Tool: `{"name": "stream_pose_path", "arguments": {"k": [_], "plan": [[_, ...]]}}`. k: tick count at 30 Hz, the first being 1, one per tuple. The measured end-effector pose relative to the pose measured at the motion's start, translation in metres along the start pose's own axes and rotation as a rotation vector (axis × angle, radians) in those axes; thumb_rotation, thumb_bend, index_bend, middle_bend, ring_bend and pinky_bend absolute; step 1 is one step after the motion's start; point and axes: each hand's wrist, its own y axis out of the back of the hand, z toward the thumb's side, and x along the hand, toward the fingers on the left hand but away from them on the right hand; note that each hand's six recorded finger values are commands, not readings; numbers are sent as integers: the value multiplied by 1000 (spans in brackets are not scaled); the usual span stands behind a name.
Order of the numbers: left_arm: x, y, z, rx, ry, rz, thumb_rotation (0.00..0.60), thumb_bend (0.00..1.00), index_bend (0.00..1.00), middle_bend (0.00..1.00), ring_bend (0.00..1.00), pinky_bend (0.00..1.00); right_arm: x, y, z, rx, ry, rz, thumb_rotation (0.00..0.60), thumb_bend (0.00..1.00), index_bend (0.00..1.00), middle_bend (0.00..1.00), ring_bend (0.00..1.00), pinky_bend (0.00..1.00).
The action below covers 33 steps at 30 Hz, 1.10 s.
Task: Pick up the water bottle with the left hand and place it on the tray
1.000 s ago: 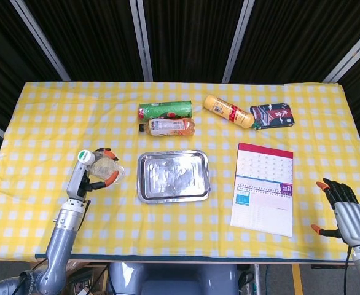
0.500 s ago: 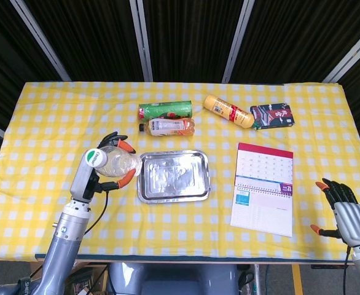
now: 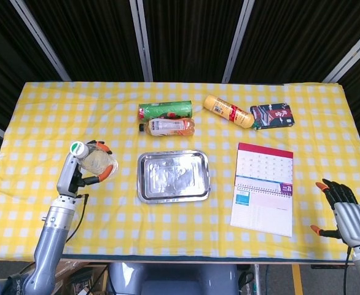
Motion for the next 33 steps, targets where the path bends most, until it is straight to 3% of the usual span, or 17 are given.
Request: {"name": "stream_pose_path", "arguments": {"k": [6,10,15,23,28,33], "plan": [[4,11,-58,14,113,-11,600,506,756,764,203,83,-1,-1,0,2,-1,2,600,158,127,73,1,0],[4,5,-62,-9,113,-32,600,505,758,767,203,83,-1,-1,0,3,-1,4,600,157,128,73,1,0],[3,-6,-33,-41,45,-57,600,506,761,770,210,84,-1,-1,1,0,3,4,600,158,127,74,1,0],[-4,-28,55,-82,-119,-107,600,507,761,770,210,83,0,-2,2,-4,7,5,600,158,127,73,1,0],[-19,-32,110,-58,-205,-115,600,506,761,770,210,84,1,0,2,-9,7,2,600,157,128,73,1,0],[-28,-21,117,-13,-190,-80,600,506,761,770,210,84,2,-1,2,-9,11,5,600,157,127,74,1,0]]}}
